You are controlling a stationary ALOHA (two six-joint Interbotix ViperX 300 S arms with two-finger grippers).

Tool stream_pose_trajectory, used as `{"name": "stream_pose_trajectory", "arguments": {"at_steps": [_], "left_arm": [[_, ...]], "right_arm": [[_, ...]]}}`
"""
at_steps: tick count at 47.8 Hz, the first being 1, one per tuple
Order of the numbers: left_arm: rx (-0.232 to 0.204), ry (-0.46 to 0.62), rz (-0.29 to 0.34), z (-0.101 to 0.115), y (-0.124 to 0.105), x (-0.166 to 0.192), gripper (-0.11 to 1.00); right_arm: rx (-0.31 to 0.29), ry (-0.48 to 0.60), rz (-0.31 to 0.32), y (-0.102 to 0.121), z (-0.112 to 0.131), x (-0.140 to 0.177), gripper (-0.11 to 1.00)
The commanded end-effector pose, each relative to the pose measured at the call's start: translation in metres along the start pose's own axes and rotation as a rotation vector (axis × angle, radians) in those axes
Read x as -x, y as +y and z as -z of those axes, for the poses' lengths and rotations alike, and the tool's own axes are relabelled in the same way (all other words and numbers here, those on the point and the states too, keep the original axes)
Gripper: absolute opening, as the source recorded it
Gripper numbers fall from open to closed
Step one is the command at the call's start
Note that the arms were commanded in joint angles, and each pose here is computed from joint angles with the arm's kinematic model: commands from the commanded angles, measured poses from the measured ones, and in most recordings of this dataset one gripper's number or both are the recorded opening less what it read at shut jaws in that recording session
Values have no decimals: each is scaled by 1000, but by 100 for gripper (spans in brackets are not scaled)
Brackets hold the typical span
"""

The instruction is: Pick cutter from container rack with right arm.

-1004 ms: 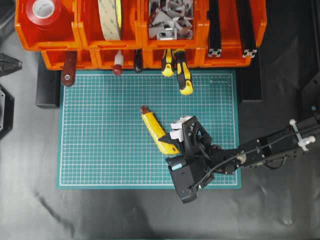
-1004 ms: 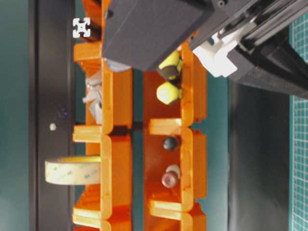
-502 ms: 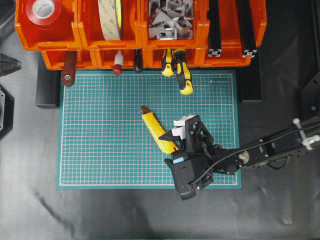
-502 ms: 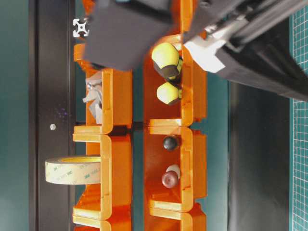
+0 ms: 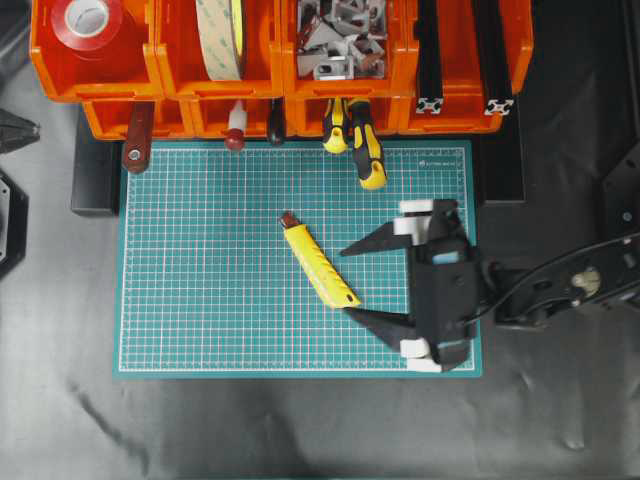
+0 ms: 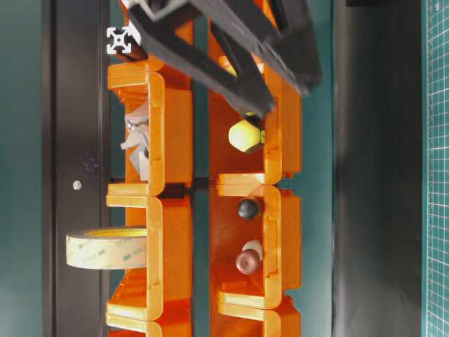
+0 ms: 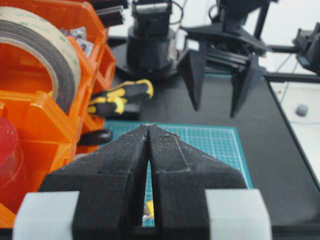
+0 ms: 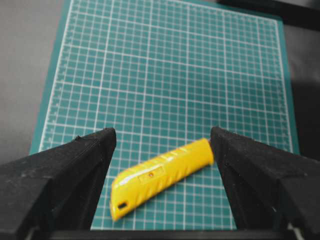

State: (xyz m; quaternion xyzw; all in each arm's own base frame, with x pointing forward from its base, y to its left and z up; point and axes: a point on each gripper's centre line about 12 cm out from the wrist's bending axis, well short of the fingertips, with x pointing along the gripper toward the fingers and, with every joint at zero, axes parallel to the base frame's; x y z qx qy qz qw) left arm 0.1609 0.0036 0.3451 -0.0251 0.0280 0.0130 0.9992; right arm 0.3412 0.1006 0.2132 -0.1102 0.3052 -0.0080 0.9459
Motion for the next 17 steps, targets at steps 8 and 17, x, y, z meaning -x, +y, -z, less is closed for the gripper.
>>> {"name": "stream_pose_trajectory", "arguments": {"at_steps": [8, 17], "left_arm": [[-6, -60, 7, -21, -2, 10, 0], [1, -26, 5, -17, -1, 13, 0]], "right_arm": [[-63, -42, 17, -10, -7, 18, 75], [-67, -46, 24, -12, -7, 21, 75]]}}
